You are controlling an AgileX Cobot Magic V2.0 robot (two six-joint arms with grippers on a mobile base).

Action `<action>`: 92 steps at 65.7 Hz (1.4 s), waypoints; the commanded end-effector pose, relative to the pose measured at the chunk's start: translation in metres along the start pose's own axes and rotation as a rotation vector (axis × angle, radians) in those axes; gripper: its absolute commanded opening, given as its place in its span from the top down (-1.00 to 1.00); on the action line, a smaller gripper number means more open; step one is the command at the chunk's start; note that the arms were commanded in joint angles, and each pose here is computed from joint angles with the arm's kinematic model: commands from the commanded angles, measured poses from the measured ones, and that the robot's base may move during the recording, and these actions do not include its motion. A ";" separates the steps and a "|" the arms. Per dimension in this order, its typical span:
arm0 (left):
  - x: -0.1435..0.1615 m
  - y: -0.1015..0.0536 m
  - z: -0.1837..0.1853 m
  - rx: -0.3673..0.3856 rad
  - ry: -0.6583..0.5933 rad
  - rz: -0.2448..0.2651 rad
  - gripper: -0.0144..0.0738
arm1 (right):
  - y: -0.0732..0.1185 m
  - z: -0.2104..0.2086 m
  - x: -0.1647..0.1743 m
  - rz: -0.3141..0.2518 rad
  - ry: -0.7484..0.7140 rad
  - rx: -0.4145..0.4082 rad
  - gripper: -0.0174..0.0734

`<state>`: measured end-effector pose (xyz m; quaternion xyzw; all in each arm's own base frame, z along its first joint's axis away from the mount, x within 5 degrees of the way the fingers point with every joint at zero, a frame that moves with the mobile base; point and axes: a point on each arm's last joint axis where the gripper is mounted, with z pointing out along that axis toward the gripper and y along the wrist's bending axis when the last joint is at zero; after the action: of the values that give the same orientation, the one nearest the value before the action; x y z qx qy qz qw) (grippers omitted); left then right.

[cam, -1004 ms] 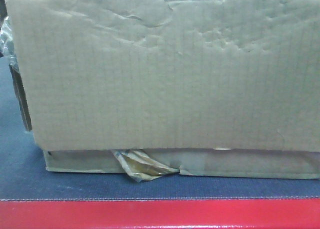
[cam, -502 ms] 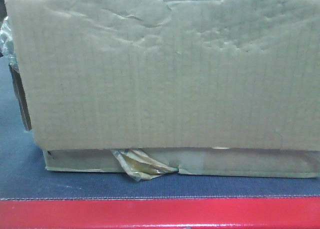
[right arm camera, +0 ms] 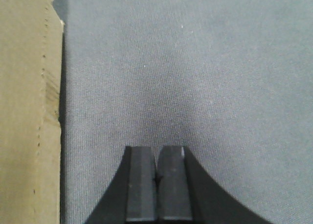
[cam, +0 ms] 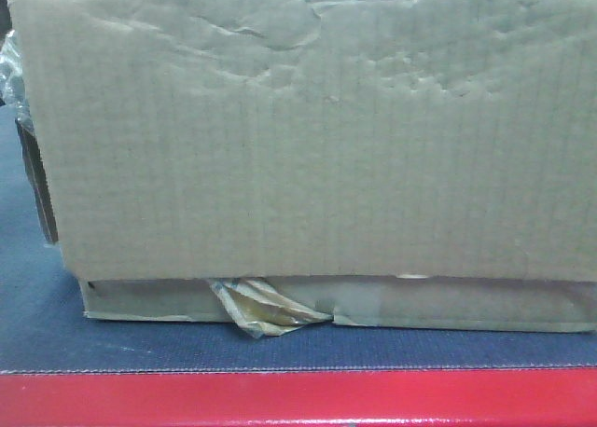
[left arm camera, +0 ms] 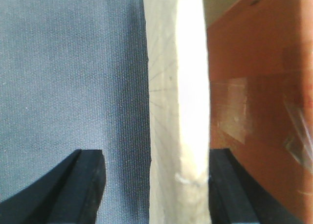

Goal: Stack two boxes on right shelf middle
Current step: 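Close both grippers on the box side walls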

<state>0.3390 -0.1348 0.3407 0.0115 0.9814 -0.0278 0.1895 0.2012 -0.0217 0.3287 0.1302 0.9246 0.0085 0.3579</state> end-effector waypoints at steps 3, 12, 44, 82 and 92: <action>0.001 -0.003 -0.001 0.010 -0.003 0.002 -0.09 | 0.004 0.000 -0.029 -0.002 0.008 0.008 0.95; 0.001 -0.003 -0.001 0.012 -0.002 0.002 -0.09 | 0.023 -0.012 -0.066 -0.022 -0.019 -0.017 0.95; 0.001 -0.003 -0.001 0.012 -0.002 0.002 -0.09 | 0.110 -0.013 -0.092 -0.180 0.056 0.005 0.84; 0.001 -0.003 -0.001 0.012 -0.002 0.002 -0.09 | 0.128 0.035 -0.080 -0.173 0.256 0.008 -0.02; 0.001 -0.003 -0.001 0.012 -0.002 0.002 -0.09 | 0.131 0.047 -0.076 -0.173 0.298 0.007 0.01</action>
<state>0.3388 -0.1351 0.3406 0.0112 0.9815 -0.0297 0.1888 0.3158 0.0813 0.3604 0.0510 0.9741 -0.0060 0.2201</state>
